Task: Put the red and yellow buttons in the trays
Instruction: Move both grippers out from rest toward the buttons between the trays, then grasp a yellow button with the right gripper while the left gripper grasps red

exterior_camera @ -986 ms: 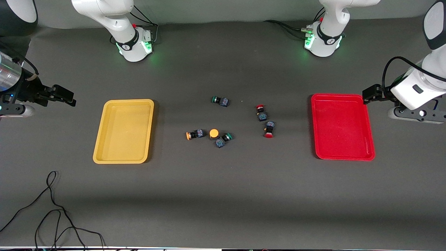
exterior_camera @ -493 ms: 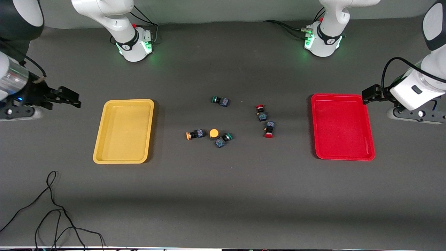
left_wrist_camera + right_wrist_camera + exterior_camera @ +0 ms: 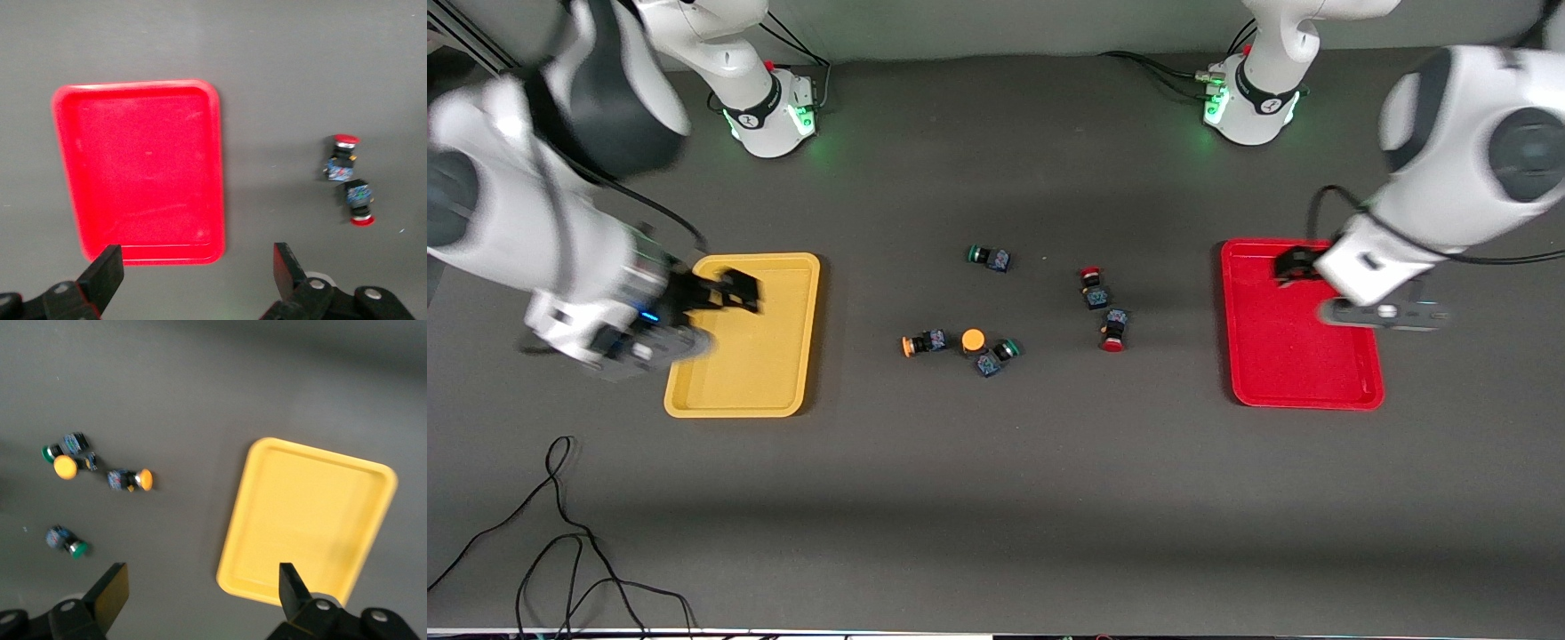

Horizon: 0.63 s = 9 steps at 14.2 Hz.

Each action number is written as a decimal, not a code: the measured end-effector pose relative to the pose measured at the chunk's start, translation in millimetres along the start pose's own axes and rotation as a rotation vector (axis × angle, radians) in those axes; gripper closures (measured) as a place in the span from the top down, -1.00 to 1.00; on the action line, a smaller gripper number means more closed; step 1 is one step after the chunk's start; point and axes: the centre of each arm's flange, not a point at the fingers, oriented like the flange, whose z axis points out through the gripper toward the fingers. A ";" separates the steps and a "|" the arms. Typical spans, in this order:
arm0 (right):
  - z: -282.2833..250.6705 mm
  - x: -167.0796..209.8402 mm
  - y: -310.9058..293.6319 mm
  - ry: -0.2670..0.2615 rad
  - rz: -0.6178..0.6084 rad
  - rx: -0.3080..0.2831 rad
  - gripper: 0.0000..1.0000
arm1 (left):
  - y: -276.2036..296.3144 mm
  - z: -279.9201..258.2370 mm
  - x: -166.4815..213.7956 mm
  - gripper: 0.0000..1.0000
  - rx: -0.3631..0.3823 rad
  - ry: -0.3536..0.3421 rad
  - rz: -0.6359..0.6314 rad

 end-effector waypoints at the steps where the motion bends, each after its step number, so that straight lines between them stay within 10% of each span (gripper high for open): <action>1: 18.1 14.2 -20.4 0.013 0.036 0.002 1.00 | 24.3 9.4 -5.3 1.00 -0.001 0.004 -0.015; 9: 167.4 36.1 -210.5 0.125 0.222 0.013 1.00 | 193.1 32.6 -70.2 1.00 -0.032 0.014 -0.169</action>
